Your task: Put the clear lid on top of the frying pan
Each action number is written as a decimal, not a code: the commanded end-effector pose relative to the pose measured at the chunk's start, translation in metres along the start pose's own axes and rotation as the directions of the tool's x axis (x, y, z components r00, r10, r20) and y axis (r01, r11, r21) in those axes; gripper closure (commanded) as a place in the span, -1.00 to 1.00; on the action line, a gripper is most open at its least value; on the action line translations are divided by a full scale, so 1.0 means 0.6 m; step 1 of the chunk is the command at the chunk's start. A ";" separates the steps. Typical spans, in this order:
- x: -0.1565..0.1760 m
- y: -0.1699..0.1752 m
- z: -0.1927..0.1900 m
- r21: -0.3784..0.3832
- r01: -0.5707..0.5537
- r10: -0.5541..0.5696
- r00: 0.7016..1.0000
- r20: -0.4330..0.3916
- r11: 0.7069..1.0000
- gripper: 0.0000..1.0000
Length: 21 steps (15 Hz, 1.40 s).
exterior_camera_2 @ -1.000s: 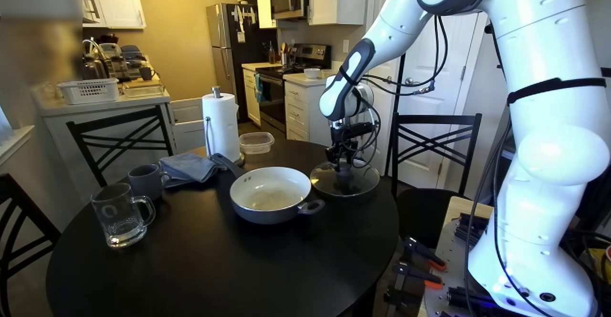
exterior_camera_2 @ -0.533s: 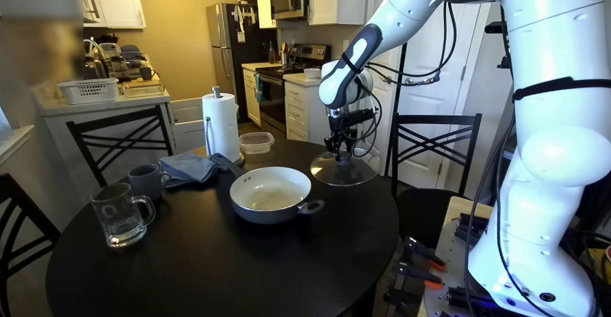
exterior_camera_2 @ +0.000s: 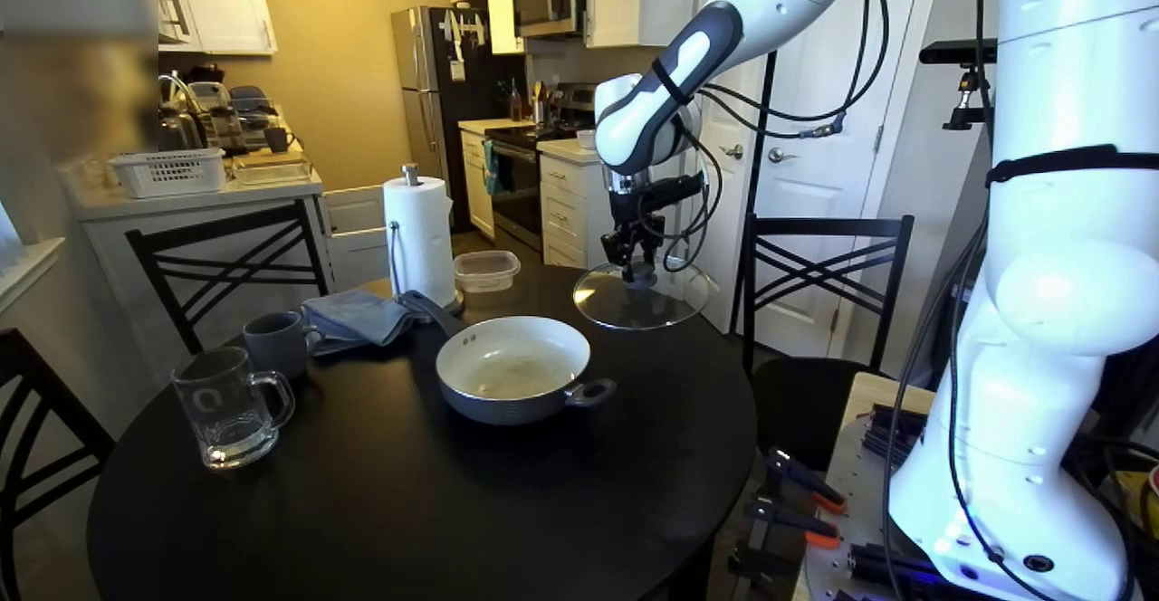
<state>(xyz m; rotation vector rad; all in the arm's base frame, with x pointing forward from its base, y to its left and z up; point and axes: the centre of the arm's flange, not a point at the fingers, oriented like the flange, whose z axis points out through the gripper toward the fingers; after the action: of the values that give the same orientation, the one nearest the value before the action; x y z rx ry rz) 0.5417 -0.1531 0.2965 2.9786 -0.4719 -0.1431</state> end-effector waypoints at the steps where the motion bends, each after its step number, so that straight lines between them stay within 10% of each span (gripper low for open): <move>1: 0.006 -0.046 -0.045 -0.025 0.076 -0.076 0.997 -0.012 0.997 0.34; 9: 0.043 -0.174 -0.066 -0.040 0.258 -0.257 0.966 0.018 0.965 0.34; 21: 0.052 -0.372 -0.033 -0.061 0.588 -0.587 0.809 0.032 0.806 0.34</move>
<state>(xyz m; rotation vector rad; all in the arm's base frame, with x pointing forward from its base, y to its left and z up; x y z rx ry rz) 0.6297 0.0439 0.2753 2.9674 0.3307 -0.2406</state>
